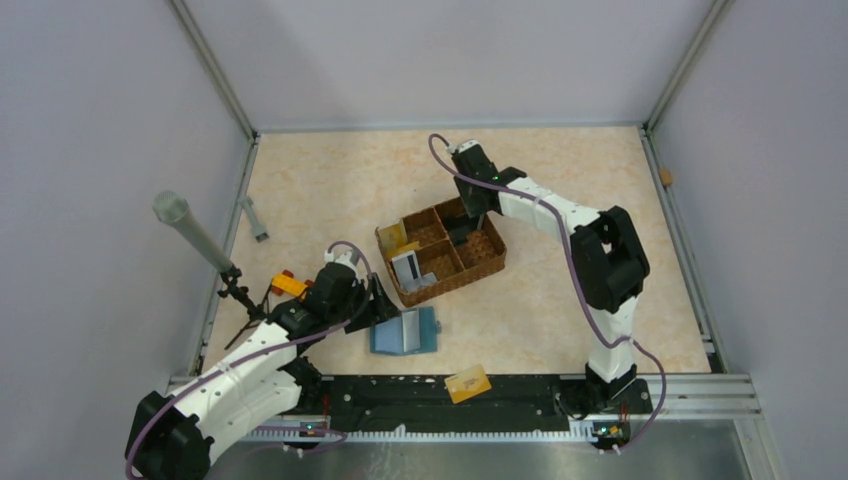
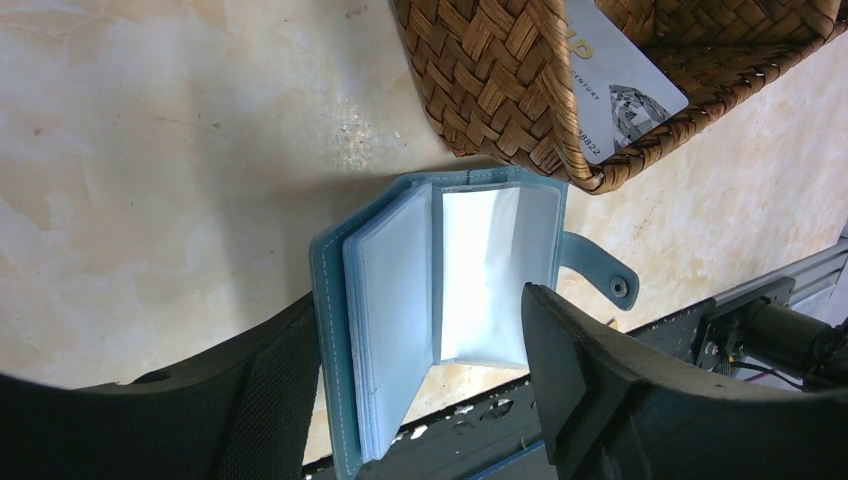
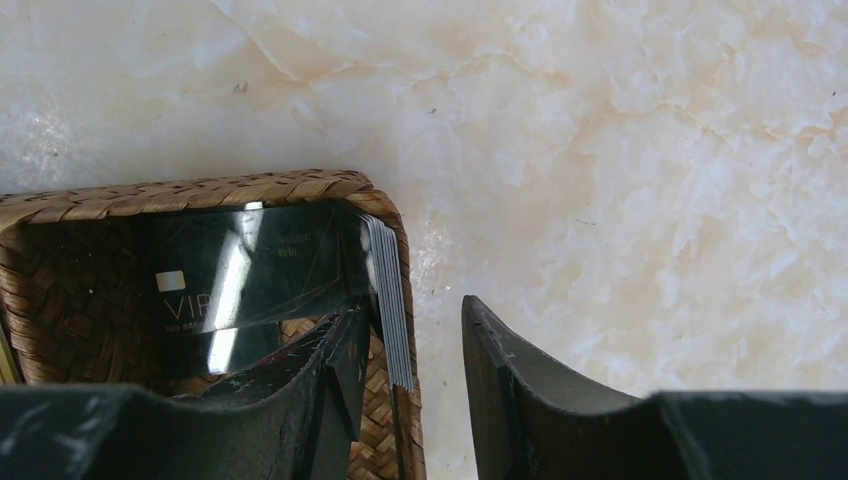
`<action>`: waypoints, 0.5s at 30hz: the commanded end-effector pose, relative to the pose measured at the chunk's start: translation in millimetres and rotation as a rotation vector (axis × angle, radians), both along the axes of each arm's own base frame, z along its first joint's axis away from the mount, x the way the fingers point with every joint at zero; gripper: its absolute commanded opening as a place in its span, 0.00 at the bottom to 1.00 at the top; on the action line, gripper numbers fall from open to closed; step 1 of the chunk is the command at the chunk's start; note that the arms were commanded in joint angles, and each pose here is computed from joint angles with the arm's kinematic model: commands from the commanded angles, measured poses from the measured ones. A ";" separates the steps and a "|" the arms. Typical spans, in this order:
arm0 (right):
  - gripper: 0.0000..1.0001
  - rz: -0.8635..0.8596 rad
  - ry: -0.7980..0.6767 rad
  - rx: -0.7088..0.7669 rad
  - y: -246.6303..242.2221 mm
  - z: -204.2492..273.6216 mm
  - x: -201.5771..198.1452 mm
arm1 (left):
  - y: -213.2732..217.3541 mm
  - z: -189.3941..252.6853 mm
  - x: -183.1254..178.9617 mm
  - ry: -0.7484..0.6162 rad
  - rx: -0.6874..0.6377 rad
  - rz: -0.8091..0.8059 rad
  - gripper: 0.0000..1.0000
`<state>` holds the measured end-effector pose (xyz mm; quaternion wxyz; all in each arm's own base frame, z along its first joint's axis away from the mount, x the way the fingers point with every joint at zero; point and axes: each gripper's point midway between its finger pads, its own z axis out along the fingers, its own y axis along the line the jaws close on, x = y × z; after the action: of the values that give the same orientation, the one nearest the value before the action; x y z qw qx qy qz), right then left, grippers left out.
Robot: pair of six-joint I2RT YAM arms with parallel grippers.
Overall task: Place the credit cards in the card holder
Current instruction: Pick up the credit card from the storage box.
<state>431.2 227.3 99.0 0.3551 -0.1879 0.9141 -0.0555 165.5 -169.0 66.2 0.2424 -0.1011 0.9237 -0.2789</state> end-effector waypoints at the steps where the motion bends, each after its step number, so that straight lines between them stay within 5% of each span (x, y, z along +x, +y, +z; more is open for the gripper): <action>1: 0.41 -0.006 -0.112 0.037 0.8 55.1 12.4 | -7.2 19.0 8.9 -0.049 -0.027 -0.012 0.73; 15: 0.38 -0.002 -0.140 0.027 2.9 65.6 12.7 | -7.4 18.7 8.6 -0.045 -0.026 -0.015 0.73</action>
<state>433.3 228.3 110.7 0.3631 -0.1931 0.9095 -0.0609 166.2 -169.6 68.4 0.2436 -0.1009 0.9231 -0.2801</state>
